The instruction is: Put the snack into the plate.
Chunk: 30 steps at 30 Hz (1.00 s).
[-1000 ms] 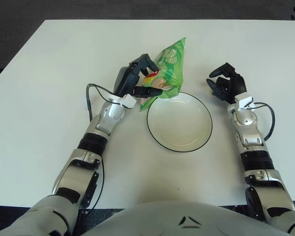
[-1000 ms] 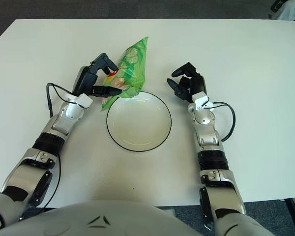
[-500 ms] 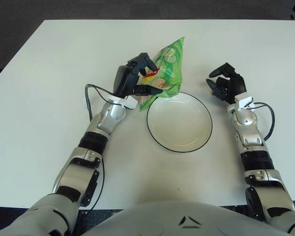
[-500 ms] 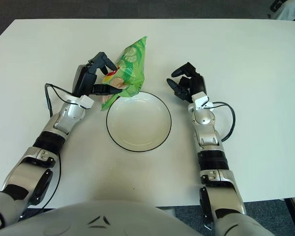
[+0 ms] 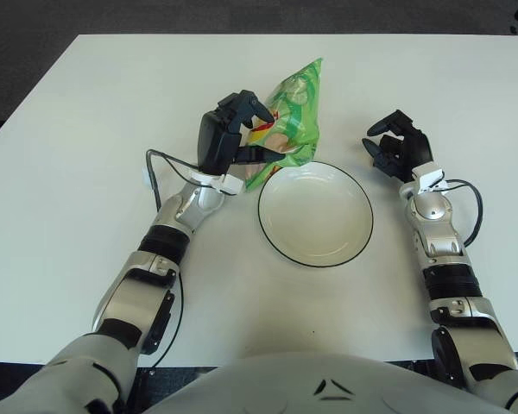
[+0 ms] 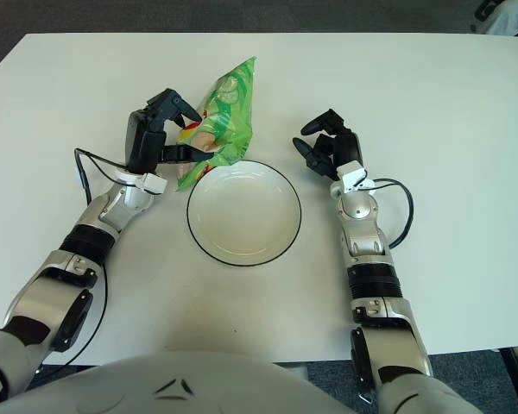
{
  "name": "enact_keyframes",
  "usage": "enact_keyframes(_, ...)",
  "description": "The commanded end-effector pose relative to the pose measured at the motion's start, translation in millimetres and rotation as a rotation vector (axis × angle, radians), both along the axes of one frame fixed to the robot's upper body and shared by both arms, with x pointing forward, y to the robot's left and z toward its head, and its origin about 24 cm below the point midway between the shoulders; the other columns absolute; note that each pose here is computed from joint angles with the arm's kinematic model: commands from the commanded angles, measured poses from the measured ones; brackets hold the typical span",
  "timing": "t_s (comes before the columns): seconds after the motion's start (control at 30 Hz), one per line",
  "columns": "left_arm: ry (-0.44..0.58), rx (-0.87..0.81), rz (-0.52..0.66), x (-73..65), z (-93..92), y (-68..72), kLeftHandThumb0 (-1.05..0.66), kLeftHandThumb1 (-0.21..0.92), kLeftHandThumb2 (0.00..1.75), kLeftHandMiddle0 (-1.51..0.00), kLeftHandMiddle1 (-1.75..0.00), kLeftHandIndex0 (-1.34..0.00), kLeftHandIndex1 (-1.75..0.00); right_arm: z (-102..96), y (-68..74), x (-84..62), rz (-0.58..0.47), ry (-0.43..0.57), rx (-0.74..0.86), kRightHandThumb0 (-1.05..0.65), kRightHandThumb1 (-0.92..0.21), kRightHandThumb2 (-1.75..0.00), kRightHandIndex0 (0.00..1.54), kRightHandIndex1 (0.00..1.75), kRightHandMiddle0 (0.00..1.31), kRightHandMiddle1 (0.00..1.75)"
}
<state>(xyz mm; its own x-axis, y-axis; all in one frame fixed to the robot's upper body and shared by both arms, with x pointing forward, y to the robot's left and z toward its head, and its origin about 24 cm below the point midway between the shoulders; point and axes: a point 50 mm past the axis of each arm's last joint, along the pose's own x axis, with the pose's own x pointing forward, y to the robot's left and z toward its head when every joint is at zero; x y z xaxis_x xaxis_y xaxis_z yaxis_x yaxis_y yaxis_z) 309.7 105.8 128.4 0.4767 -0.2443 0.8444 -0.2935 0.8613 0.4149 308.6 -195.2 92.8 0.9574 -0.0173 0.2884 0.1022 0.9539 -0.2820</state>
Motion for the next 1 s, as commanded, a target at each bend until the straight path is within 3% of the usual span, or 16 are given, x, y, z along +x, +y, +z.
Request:
enact_keyframes(0.0,-0.055,-0.012,0.002,4.7,2.7,3.3,0.10,0.92,0.08,-0.83,-1.75,-0.65,-1.75,-88.1,-1.3,-42.0,-0.038,0.339,0.033,-0.36,-0.92,-0.28,0.87,1.72,0.46,1.49)
enact_keyframes(0.2,-0.107,-0.023,0.060,10.9,11.1,5.3,0.10,0.92,0.09,-0.82,-1.75,-0.66,-1.75,-88.3,-1.5,-42.0,-0.037,0.340,0.033,-0.36,-0.92,-0.28,0.87,1.72,0.46,1.49)
enact_keyframes(0.43,-0.193,-0.028,0.023,20.5,41.1,8.0,0.11,0.91,0.10,-0.83,-1.75,-0.67,-1.75,-88.8,-1.0,-42.1,-0.035,0.342,0.032,-0.36,-0.92,-0.28,0.86,1.72,0.46,1.49)
enact_keyframes(0.53,-0.208,-0.021,-0.004,20.8,46.4,8.9,0.11,0.73,0.44,-0.86,-1.75,-0.70,-1.75,-88.9,-0.7,-42.3,-0.035,0.342,0.032,-0.36,-0.92,-0.28,0.86,1.72,0.46,1.48)
enact_keyframes(0.6,-0.207,-0.023,-0.037,20.2,49.0,8.4,0.11,0.67,0.55,-0.87,-1.75,-0.70,-1.75,-88.9,-0.8,-42.2,-0.034,0.341,0.032,-0.36,-0.92,-0.28,0.86,1.72,0.46,1.48)
enact_keyframes(0.77,-0.195,-0.051,-0.130,17.0,52.7,7.6,0.11,0.61,0.66,-0.90,-1.75,-0.71,-1.75,-88.9,-0.2,-42.4,-0.034,0.341,0.031,-0.36,-0.92,-0.28,0.86,1.72,0.46,1.48)
enact_keyframes(0.97,-0.196,-0.062,-0.160,15.8,56.5,10.7,0.11,0.60,0.69,-0.91,-1.75,-0.72,-1.75,-89.0,0.2,-42.2,-0.034,0.342,0.030,-0.36,-0.92,-0.28,0.85,1.72,0.46,1.48)
